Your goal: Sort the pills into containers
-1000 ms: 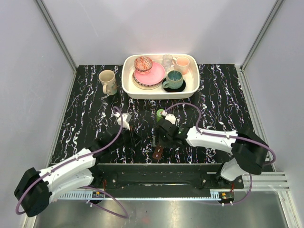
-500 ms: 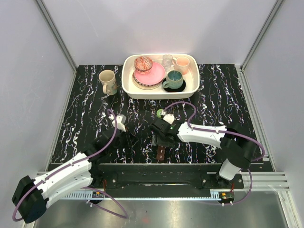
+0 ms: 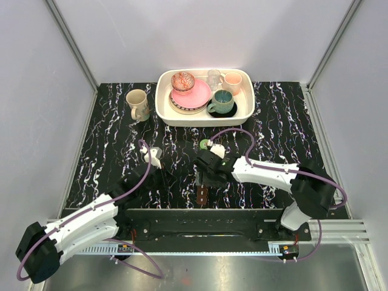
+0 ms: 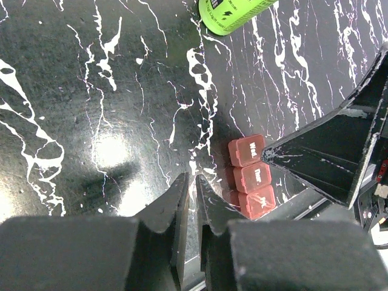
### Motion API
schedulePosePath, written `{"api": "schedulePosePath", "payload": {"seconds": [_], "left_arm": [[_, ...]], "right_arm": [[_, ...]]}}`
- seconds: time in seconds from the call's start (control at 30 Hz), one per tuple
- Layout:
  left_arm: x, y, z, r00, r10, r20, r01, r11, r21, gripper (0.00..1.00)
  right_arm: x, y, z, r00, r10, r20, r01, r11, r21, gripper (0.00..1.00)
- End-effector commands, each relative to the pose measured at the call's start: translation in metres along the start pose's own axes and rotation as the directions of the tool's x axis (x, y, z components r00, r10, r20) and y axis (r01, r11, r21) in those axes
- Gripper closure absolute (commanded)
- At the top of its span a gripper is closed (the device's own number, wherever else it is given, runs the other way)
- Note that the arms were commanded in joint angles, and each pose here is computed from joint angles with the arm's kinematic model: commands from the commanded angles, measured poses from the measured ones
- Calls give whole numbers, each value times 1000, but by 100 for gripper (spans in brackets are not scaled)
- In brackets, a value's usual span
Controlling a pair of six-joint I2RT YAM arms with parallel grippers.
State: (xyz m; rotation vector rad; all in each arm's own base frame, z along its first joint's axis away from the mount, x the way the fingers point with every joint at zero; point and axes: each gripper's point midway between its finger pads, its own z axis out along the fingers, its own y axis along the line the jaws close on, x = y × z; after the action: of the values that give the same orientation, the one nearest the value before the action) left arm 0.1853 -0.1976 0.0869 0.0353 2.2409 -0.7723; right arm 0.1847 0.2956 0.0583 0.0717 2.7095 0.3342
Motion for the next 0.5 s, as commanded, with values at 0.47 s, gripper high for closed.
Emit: {"api": "schedulePosePath", "payload": {"seconds": [0.47], "left_arm": [[1, -7, -1, 1000, -19, 7, 19, 999, 42, 86]], "right_arm": [[63, 12, 11, 991, -106, -78, 110, 993, 45, 28]]}}
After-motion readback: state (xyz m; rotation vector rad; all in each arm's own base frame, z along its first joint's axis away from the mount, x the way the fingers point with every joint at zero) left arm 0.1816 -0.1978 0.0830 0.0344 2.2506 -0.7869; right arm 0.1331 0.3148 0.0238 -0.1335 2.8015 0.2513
